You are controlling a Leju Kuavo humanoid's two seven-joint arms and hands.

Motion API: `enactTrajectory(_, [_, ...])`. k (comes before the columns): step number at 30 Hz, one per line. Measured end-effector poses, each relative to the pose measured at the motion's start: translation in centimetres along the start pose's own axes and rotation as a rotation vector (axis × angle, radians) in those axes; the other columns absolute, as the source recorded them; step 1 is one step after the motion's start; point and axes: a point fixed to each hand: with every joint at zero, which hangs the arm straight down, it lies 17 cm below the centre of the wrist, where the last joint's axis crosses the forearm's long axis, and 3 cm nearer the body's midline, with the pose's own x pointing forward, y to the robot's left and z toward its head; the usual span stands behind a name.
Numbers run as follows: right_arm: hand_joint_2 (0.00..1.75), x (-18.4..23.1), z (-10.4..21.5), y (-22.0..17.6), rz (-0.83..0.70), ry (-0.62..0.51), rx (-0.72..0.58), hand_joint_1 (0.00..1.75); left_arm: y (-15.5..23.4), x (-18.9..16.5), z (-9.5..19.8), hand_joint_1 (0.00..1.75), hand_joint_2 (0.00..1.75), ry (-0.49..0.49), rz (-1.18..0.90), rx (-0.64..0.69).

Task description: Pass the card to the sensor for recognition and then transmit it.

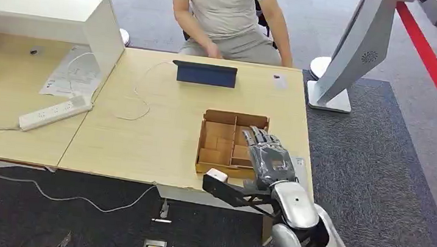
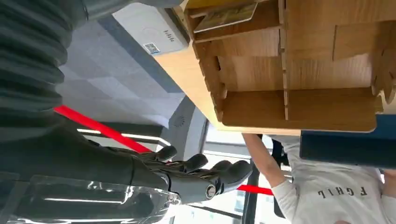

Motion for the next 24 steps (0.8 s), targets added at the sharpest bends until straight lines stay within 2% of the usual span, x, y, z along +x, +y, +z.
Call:
enactTrajectory(14, [1.75, 0.1, 0.4, 0.9, 0.025, -0.017, 0.017, 0.00, 0.1, -0.1, 0.0, 0.00, 1.75, 0.008, 0.004, 0.006])
enactTrajectory(24, [1.75, 0.9, -1.4, -1.0, 0.038, -0.034, -0.044, 0.00, 0.1, 0.0, 0.0, 0.00, 1.75, 0.003, 0.004, 0.002])
